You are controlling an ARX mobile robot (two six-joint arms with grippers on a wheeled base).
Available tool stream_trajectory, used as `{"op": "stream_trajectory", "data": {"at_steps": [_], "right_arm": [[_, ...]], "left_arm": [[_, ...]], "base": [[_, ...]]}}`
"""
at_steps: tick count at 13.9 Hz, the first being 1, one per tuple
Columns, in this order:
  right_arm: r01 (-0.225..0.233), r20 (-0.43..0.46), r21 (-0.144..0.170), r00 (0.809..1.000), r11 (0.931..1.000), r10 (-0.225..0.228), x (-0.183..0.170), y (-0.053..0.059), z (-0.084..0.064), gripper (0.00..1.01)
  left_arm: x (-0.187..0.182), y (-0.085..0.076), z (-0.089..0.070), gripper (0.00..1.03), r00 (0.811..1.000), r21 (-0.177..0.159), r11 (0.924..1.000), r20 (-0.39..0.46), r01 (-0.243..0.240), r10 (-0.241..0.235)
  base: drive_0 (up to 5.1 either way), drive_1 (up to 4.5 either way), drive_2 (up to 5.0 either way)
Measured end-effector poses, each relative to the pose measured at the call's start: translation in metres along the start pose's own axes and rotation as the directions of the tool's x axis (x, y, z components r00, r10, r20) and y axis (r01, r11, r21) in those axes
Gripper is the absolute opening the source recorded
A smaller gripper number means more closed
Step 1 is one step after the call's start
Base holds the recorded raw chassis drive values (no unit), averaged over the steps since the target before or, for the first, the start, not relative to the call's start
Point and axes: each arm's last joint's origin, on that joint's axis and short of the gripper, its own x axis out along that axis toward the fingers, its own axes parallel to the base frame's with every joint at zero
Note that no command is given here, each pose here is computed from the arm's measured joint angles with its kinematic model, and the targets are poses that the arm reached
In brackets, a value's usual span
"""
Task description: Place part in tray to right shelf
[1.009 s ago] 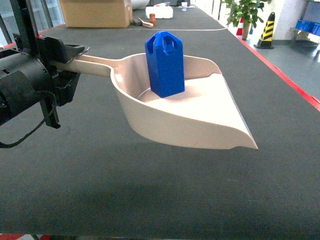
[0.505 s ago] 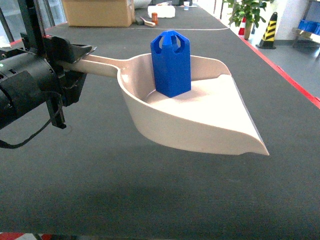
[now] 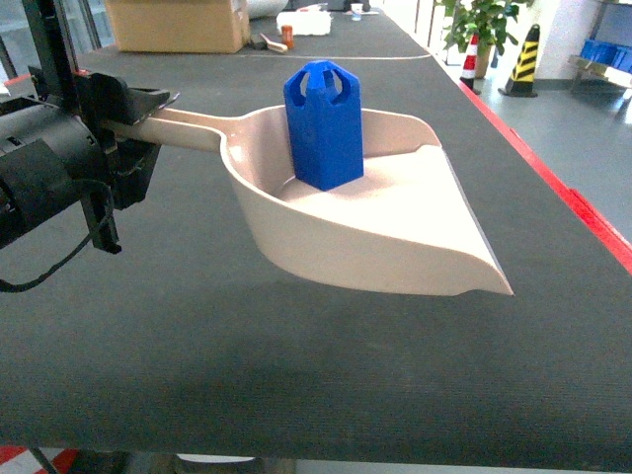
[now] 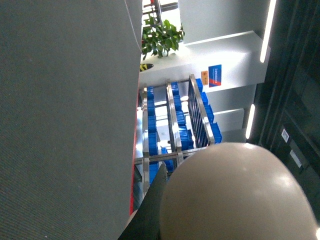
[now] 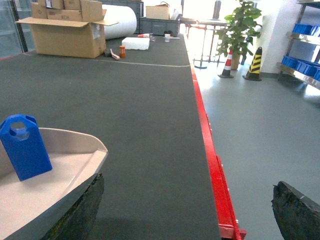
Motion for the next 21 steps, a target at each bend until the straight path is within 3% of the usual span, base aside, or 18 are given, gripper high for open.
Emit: {"op": "stream_trajectory", "data": {"at_steps": [21], "right_arm": [[0.002,0.000,0.001,1.000,1.0000,-0.002,0.0000,-0.0002,0.0001,0.98]], "left_arm": [[0.0000,0.0001,0.0000,0.14,1.000,0.000,1.0000,0.001,-0.001,0.001]], "base": [[5.0,-2.43,-2.4]]}}
